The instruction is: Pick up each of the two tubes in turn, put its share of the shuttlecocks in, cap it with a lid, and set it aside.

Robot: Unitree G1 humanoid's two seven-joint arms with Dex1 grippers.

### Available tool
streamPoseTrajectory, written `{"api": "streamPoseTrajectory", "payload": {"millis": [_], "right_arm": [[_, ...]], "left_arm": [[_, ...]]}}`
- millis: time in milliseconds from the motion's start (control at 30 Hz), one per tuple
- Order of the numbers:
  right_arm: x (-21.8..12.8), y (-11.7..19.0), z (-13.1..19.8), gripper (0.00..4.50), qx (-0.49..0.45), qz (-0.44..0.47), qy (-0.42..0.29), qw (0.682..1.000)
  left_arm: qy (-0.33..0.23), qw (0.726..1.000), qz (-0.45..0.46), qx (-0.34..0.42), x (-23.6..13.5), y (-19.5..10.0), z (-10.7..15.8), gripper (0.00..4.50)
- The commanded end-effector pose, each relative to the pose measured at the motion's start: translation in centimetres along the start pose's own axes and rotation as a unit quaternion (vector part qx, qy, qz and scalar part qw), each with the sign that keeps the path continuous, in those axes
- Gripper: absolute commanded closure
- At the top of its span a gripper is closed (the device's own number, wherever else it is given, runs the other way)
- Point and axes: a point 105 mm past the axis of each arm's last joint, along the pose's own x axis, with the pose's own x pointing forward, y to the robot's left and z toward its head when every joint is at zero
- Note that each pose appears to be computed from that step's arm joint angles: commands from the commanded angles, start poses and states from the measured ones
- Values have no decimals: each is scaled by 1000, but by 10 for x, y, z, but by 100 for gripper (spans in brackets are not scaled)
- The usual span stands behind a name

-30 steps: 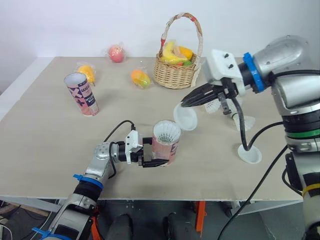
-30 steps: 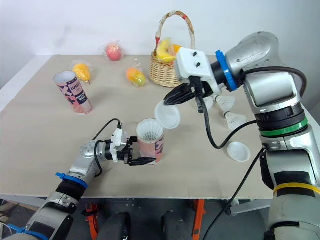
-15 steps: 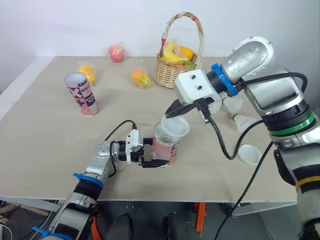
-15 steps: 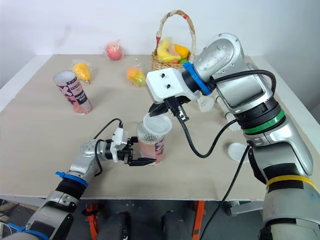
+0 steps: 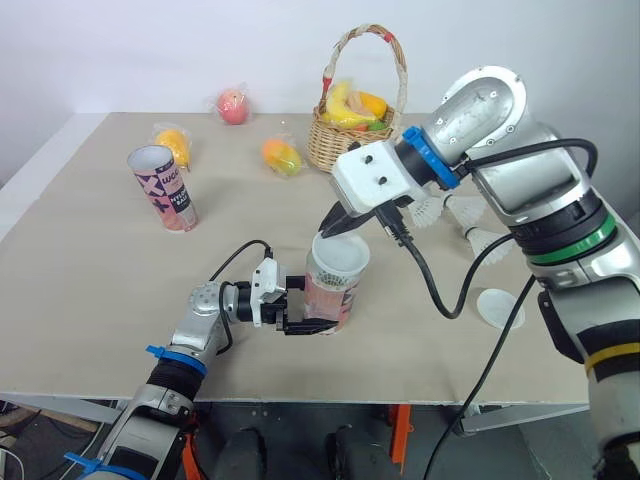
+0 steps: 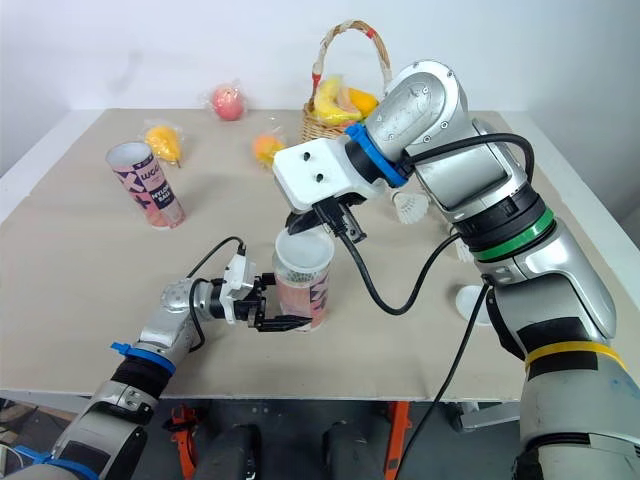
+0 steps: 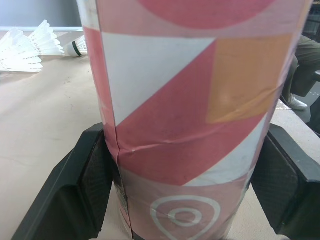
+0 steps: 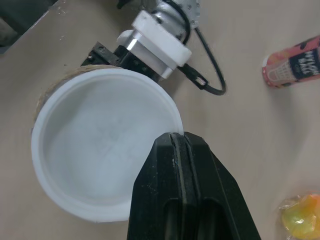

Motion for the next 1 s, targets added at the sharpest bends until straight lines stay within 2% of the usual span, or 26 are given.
{"api": "streamPoseTrajectory", "payload": {"millis": [33,367,633,1000], "right_arm": [[-6,-1,15,441,-33,13,-4,999],[-5,-5,25,441,-44,13,-19,999],[5,14,3,441,-49,51,27,997],[15,16,-3,441,-87,66,40,993]], "left_arm": [[39,999,3,-35,-7,-4,-22,89],[38,999,8,-37,-9,-3,-23,89],[39,998,12,-37,-10,-3,-23,89],[39,998,16,-39,-12,-3,-23,89]]}}
